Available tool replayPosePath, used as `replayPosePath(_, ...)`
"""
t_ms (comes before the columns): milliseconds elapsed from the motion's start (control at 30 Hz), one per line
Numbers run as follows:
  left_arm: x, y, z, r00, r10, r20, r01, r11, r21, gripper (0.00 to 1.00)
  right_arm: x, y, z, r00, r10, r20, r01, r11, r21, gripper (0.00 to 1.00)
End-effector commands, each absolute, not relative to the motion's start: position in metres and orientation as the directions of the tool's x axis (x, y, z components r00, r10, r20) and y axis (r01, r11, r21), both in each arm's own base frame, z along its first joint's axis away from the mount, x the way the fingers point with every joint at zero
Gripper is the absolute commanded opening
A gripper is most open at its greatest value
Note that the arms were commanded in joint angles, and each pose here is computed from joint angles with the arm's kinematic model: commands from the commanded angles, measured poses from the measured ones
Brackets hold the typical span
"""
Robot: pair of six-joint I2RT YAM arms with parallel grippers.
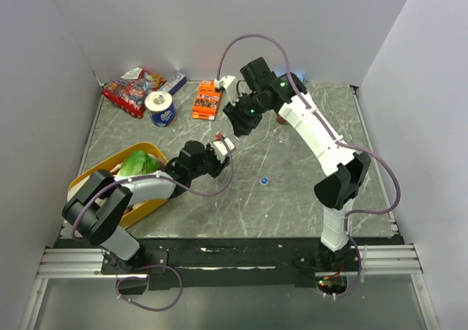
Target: Screw on the bottle caps
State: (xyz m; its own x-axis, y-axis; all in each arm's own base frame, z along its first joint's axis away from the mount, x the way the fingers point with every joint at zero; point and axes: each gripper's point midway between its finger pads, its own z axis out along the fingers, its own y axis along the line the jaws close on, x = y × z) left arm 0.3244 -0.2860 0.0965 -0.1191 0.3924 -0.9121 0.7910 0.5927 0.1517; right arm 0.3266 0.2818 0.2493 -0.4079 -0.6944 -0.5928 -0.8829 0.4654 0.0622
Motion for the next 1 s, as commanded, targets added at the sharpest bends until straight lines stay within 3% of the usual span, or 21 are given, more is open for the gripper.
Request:
replayPosePath(0,0.339,-0.3,0.143,-0.028,0.273,-0.962,0.77,0.619,0.153,0.01,0.31,0.307,0.339,-0.403,-0.502,-0.765,-0.88,0.442,0.173,0.48)
replayPosePath(67,0.328,-0.3,0.133,-0.034,0.291,-0.956,0.814,0.563,0.143,0.01,0.32,0.292,0.379,-0.373,-0.394,-0.84,-0.878,0.442,0.183,0.55)
replayPosePath(133,0.318,-0.298,0.126,-0.019,0.318,-0.948,0.854,0.498,0.15,0.01,0.308,0.288,0.397,-0.319,-0.353,-0.879,-0.916,0.354,0.191,0.57)
replayPosePath(233,0.305,-0.297,0.131,0.05,0.328,-0.943,0.901,0.393,0.185,0.01,0.281,0.274,0.393,-0.096,-0.405,-0.909,-0.982,0.189,0.019,0.58)
replayPosePath(333,0.299,-0.299,0.142,0.134,0.333,-0.934,0.92,0.308,0.242,0.01,0.256,0.26,0.365,0.207,-0.505,-0.838,-0.973,-0.017,-0.23,0.61)
replayPosePath(433,0.293,-0.301,0.145,0.178,0.355,-0.918,0.937,0.225,0.268,0.01,0.232,0.258,0.337,0.383,-0.553,-0.74,-0.922,-0.187,-0.338,0.61)
replayPosePath(633,0.282,-0.307,0.143,0.178,0.378,-0.909,0.964,0.118,0.238,0.01,0.212,0.265,0.317,0.669,-0.499,-0.551,-0.738,-0.359,-0.571,0.64)
replayPosePath(967,0.275,-0.307,0.143,0.175,0.383,-0.907,0.97,0.089,0.225,0.01,0.213,0.269,0.307,0.736,-0.485,-0.472,-0.668,-0.41,-0.621,0.63)
